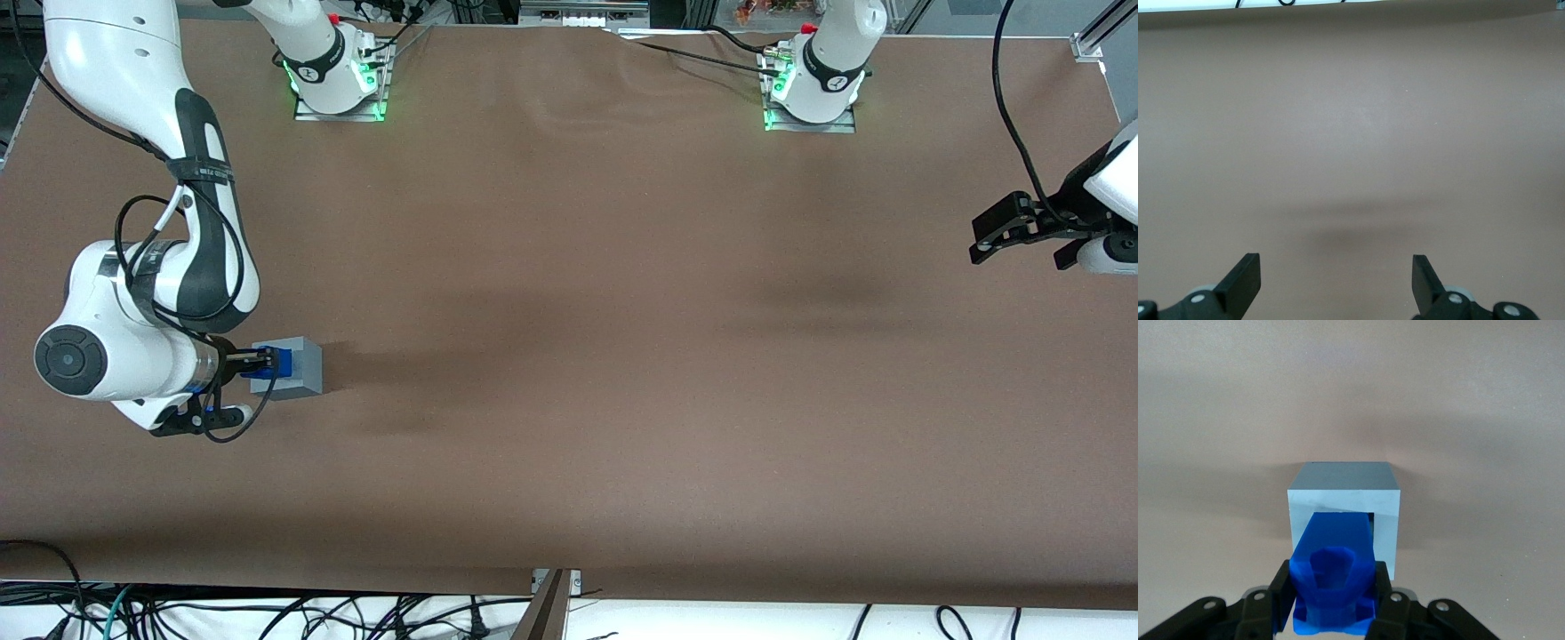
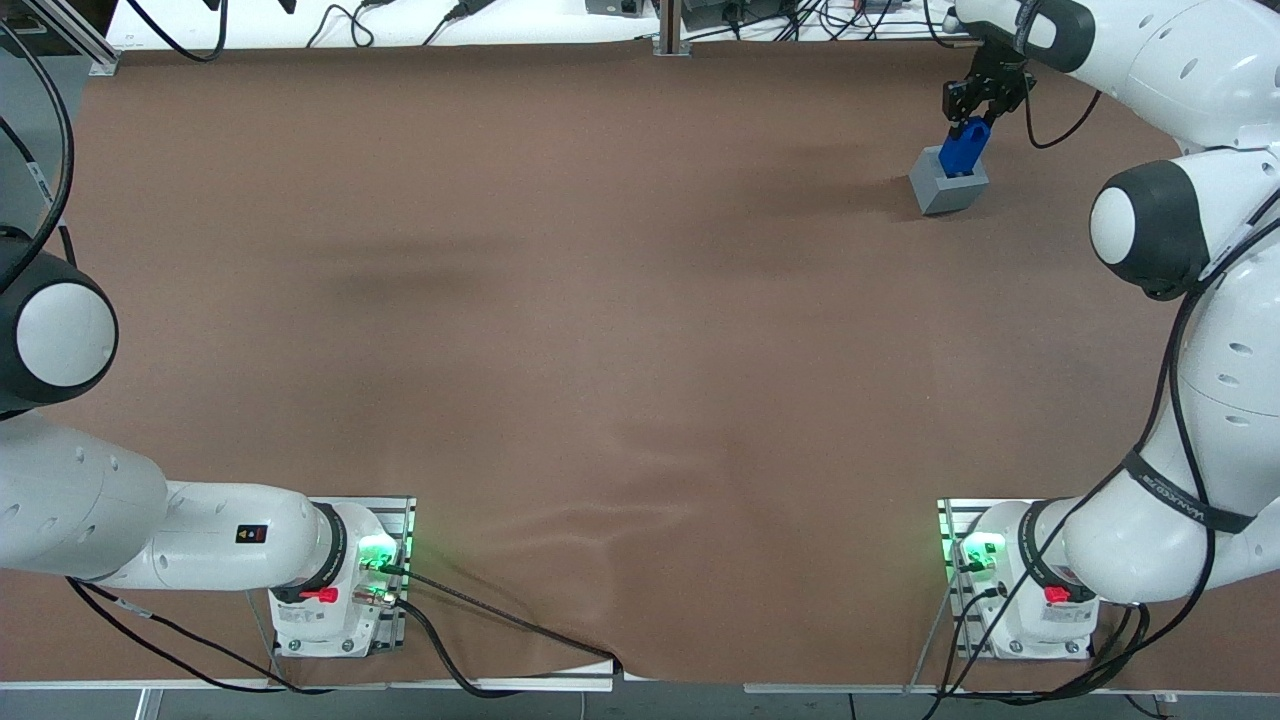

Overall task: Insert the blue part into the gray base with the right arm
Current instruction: 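Lower the blue part into the gray base's square hole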

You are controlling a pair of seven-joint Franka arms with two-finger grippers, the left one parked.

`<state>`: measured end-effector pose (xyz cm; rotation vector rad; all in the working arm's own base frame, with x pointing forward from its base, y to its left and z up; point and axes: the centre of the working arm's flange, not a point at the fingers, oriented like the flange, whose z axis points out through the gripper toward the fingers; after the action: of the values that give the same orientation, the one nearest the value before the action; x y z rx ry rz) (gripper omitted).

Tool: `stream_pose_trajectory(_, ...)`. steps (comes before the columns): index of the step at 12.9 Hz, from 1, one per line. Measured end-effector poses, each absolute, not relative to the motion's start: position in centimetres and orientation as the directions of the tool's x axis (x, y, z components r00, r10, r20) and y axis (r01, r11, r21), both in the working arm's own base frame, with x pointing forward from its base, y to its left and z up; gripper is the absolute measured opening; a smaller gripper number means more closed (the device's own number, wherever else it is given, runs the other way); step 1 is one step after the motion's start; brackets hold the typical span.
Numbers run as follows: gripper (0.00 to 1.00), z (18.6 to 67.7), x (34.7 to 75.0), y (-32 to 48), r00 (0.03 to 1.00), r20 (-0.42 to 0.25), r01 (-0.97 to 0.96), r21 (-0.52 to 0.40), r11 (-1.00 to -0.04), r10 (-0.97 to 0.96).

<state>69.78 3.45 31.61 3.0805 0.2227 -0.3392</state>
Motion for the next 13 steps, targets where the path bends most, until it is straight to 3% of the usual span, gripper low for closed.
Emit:
stream_pose_trajectory(10,0.5,30.1,69.8,3.0,0.965,-0.225,0.14,0.017,-0.99,0.133)
stream_pose_trajectory(11,0.54,30.0,69.8,3.0,0.965,-0.225,0.14,0.017,-0.99,0.132)
stream_pose_trajectory(13,0.74,29.3,69.9,3.1,0.965,-0.225,0.14,0.018,-0.99,0.132)
